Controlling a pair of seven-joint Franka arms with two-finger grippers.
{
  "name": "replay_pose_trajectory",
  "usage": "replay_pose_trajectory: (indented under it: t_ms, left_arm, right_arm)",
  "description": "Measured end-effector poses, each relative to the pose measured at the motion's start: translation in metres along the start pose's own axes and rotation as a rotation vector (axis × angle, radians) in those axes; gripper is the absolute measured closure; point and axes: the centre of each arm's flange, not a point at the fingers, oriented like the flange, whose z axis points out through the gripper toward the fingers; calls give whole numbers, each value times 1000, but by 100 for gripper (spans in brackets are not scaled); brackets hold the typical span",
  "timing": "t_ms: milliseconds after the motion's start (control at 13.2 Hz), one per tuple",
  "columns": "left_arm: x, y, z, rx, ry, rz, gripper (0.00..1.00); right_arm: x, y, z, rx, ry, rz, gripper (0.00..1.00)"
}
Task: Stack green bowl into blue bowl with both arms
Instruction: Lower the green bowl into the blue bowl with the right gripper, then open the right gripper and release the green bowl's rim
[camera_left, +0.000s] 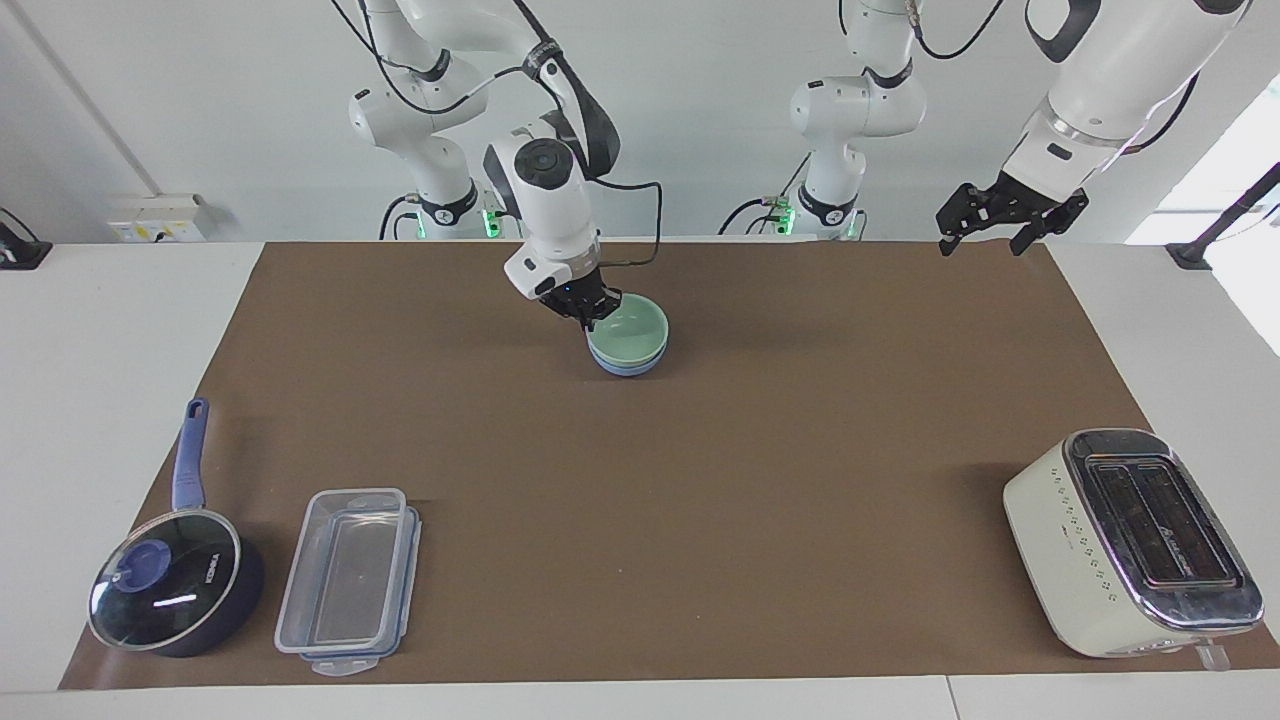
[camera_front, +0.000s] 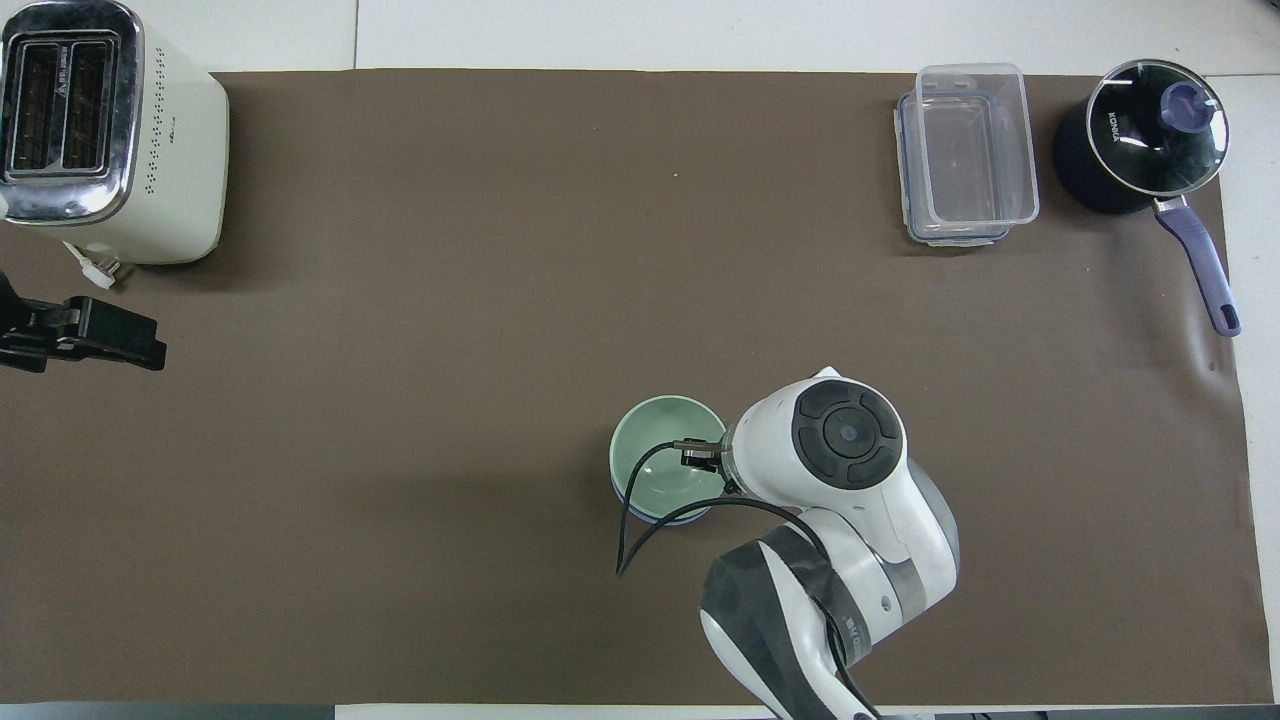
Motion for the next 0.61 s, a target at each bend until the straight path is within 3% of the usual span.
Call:
replay_pose_trajectory:
  t_ms: [303,455,607]
  left_arm:
    - [0,0,0,0,0,0,0]
    - [0,0,0,0,0,0,0]
    - [0,-1,0,0,1,-2,0]
  right_arm:
    - [0,0,0,0,0,0,95]
    - [-1,-1,-2,3,3,-2,90]
    - [1,-4,-9,8,7,-5,73]
